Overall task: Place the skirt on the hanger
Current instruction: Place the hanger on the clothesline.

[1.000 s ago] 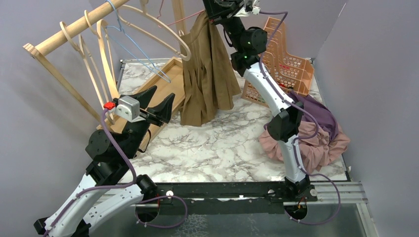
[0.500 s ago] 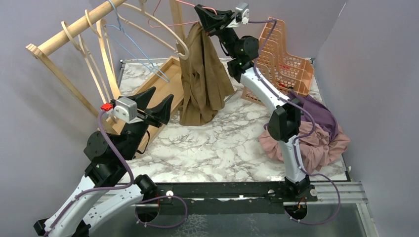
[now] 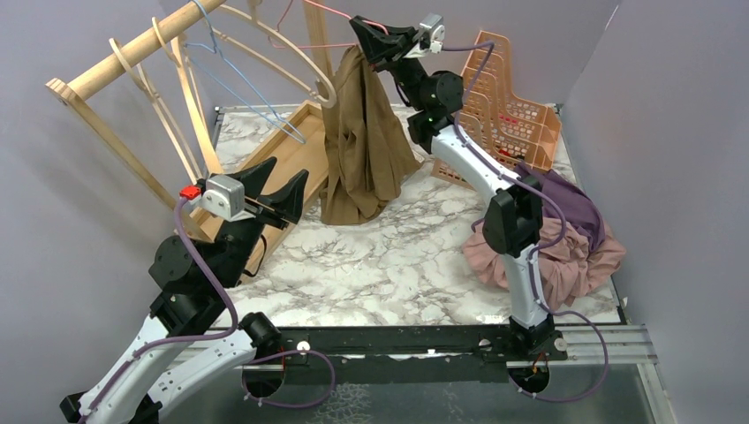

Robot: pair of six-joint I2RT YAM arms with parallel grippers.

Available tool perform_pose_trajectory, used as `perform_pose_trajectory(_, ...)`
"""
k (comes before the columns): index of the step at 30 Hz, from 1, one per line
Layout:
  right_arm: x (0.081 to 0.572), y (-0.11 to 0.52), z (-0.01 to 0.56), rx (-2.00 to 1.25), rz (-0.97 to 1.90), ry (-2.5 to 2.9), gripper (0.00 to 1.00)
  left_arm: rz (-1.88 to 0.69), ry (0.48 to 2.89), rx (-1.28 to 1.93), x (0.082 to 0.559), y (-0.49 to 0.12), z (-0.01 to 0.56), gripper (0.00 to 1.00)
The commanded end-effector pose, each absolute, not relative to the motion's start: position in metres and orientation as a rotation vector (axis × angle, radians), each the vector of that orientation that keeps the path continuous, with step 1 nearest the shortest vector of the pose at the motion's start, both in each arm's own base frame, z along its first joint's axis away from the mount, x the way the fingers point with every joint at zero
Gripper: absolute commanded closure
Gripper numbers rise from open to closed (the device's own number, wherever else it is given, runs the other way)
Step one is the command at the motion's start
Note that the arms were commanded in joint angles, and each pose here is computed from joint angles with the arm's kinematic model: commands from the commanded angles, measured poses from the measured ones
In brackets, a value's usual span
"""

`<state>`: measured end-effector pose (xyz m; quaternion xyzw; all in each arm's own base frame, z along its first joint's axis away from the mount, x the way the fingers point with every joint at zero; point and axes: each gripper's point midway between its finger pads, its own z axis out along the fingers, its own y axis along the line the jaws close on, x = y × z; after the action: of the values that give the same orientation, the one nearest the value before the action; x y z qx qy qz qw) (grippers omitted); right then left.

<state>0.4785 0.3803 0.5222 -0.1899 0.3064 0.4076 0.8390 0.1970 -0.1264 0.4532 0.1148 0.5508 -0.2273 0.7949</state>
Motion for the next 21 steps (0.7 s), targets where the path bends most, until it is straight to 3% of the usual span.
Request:
perform_pose_trajectory(1, 0.433, 0.352, 0.6, -0.366, 0.815, 0.419, 0.99, -0.485, 1.196, 0.234, 0.2, -0.127, 0.45, 0.37)
perform_pose_trajectory(9, 0.418, 0.337, 0.638, -0.318, 0.792, 0.285, 0.99, -0.499, 1.206, 0.225, 0.2, -0.128, 0.446, 0.37)
perform_pose_trajectory(21, 0.413, 0.33, 0.641, -0.295, 0.79, 0.264, 0.99, -0.51, 1.213, 0.209, 0.199, -0.126, 0.446, 0.37)
